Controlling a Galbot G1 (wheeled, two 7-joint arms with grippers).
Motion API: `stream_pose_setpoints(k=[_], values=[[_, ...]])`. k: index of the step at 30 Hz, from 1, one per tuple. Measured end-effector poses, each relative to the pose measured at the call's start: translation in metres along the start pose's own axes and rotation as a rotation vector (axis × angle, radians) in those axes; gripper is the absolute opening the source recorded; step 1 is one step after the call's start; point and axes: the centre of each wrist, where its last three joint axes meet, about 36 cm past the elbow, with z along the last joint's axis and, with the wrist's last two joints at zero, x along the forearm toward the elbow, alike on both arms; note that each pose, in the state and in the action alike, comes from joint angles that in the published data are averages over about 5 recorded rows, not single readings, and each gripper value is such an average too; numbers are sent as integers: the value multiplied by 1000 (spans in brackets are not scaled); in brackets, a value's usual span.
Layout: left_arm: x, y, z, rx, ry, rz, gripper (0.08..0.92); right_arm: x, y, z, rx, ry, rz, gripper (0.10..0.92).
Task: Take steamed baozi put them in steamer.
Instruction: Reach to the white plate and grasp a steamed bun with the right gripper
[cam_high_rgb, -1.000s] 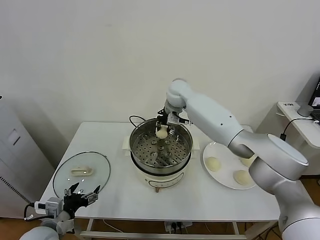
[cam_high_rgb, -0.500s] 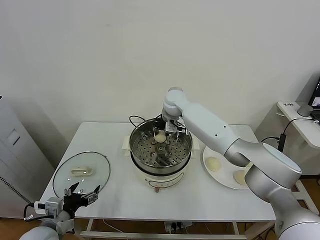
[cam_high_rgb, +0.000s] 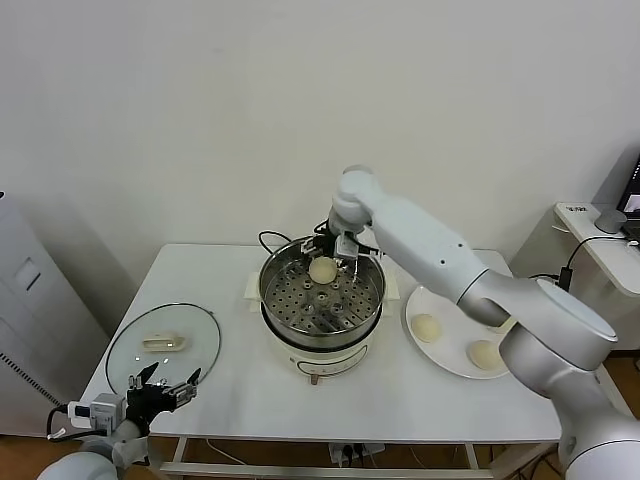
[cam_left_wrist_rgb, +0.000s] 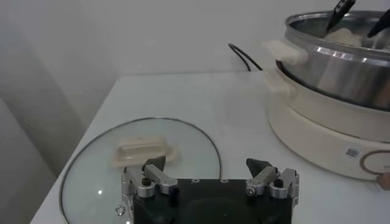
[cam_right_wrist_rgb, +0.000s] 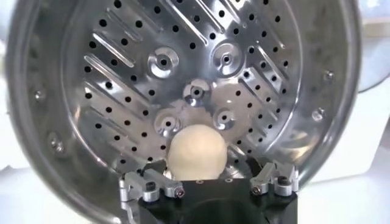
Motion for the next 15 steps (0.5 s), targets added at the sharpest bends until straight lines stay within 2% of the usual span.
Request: stream_pose_setpoints(k=[6, 15], values=[[1, 0, 0, -1, -1, -1, 823, 48, 30, 28, -76, -30, 12, 823], [2, 0, -3, -6, -7, 0, 823, 99, 111, 47, -227, -130, -1, 823]])
